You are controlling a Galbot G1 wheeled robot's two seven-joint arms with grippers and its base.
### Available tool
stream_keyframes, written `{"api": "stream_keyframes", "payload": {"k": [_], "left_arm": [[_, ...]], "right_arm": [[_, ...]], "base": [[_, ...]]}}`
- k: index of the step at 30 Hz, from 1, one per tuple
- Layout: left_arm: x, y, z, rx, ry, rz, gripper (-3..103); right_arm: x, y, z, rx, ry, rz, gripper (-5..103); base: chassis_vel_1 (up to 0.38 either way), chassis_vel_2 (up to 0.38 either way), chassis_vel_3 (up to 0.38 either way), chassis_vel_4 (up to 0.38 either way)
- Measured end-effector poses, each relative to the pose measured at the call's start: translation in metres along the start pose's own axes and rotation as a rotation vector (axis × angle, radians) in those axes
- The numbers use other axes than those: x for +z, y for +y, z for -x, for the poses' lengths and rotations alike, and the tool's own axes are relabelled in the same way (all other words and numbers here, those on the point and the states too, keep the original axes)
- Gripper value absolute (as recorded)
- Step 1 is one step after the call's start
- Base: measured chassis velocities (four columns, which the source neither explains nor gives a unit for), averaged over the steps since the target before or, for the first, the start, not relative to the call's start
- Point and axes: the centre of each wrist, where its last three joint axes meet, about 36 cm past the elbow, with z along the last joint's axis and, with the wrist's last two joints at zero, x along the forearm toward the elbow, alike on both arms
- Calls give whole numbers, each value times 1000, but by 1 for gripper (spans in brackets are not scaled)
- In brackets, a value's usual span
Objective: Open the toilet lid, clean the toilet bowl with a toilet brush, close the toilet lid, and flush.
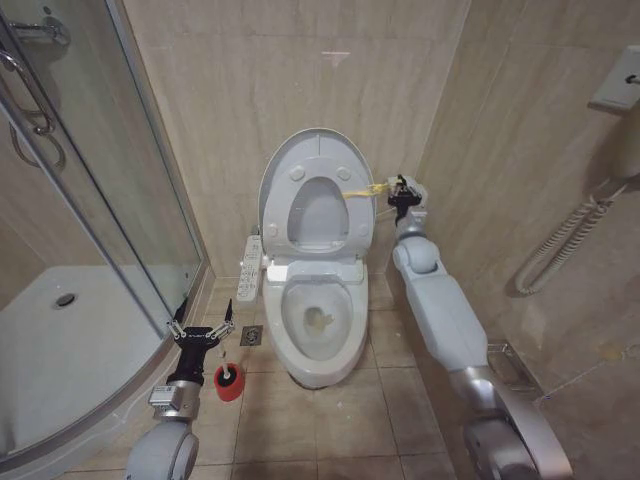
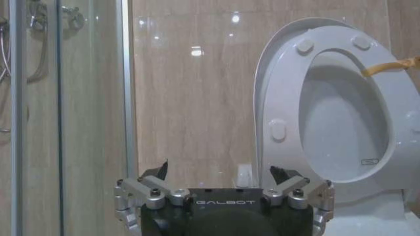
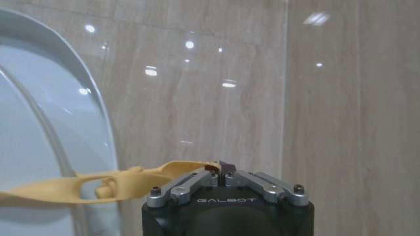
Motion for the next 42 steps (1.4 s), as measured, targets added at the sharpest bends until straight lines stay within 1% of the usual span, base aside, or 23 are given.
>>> {"api": "stream_keyframes", "payload": {"k": [1,4,5,8,9,12,17,25,33,35,42], "left_arm": [[0,0,0,0,0,0,100],[0,0,0,0,0,0,100],[0,0,0,0,0,0,100],[0,0,0,0,0,0,100],[0,0,0,0,0,0,100],[0,0,0,0,0,0,100],[0,0,0,0,0,0,100],[0,0,0,0,0,0,100],[0,0,0,0,0,0,100],[0,0,0,0,0,0,100],[0,0,0,0,0,0,100]], "right_arm": [[0,0,0,0,0,0,1],[-7,12,6,-18,1,5,1],[-7,12,6,-18,1,5,1],[-12,26,10,-39,2,15,1],[-12,26,10,-39,2,15,1],[-14,38,11,-54,3,27,1],[-14,41,5,-61,0,30,1],[-7,25,-4,-52,2,5,1],[-13,13,2,-35,-11,-10,1],[-12,6,-2,-33,-15,-19,1],[-2,0,-11,-34,1,-32,1]], "base": [[0,0,0,0],[0,0,0,0],[0,0,0,0],[0,0,0,0],[0,0,0,0],[0,0,0,0],[0,0,0,0],[0,0,0,0],[0,0,0,0],[0,0,0,0],[0,0,0,0]]}}
